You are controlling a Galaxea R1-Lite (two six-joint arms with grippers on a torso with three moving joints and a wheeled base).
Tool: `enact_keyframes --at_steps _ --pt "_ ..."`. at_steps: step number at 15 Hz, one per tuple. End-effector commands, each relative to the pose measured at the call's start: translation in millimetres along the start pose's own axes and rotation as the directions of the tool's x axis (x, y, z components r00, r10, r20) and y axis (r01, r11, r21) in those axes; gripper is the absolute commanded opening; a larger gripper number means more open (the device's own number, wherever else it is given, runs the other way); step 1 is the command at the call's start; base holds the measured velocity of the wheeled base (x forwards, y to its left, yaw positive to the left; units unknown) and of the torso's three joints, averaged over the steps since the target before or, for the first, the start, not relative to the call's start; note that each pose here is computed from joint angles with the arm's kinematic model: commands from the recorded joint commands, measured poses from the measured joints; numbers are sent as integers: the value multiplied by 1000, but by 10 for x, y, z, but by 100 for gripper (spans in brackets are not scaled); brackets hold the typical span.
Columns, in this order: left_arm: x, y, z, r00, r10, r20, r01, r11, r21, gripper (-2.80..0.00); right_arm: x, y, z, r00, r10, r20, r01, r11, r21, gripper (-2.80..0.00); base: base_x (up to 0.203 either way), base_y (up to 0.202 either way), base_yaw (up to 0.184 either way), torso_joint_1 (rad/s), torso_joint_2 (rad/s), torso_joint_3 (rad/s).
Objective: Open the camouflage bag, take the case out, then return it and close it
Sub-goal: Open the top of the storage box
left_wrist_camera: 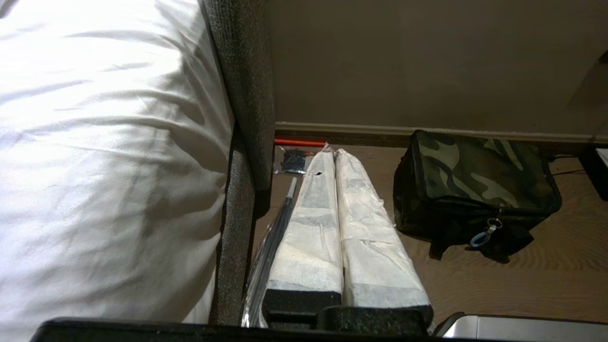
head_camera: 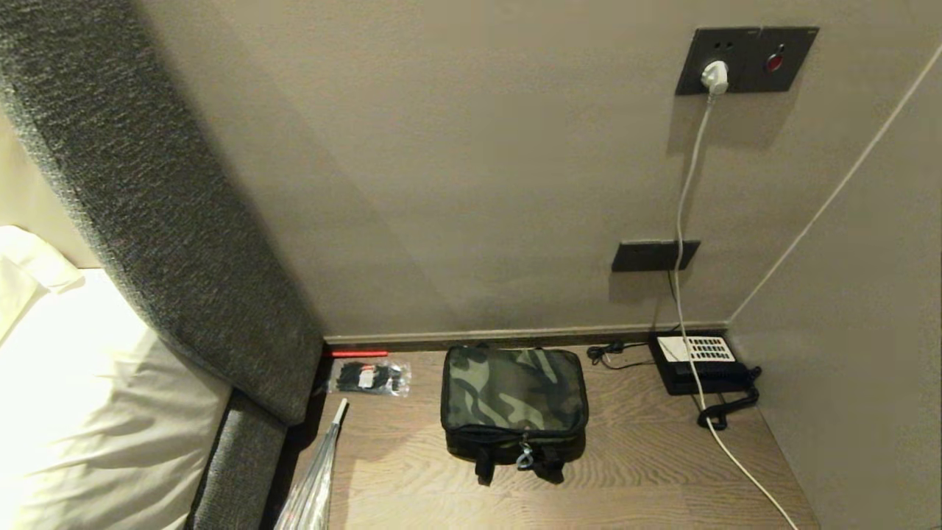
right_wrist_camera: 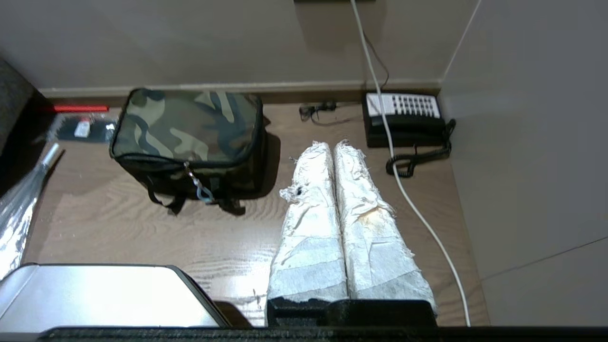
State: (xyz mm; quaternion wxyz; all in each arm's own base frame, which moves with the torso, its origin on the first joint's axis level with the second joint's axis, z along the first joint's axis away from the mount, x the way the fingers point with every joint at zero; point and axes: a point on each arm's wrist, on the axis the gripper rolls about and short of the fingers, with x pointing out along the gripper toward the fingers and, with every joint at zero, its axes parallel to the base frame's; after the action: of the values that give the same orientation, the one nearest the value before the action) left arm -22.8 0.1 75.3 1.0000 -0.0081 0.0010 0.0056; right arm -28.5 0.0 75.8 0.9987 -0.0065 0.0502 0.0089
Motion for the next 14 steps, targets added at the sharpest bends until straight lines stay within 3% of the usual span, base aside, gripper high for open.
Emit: enact_keyframes --at_steps 1,14 --pt "1 0 -9 1000 1 -1 -1 1000 -1 -280 -4 0 -2 1000 1 4 -1 1000 -1 -280 0 0 0 7 -2 -192" --pt "2 0 -8 1000 1 -2 -1 1000 -1 -280 -4 0 -2 1000 1 4 -1 1000 -1 -280 0 0 0 1 4 -197"
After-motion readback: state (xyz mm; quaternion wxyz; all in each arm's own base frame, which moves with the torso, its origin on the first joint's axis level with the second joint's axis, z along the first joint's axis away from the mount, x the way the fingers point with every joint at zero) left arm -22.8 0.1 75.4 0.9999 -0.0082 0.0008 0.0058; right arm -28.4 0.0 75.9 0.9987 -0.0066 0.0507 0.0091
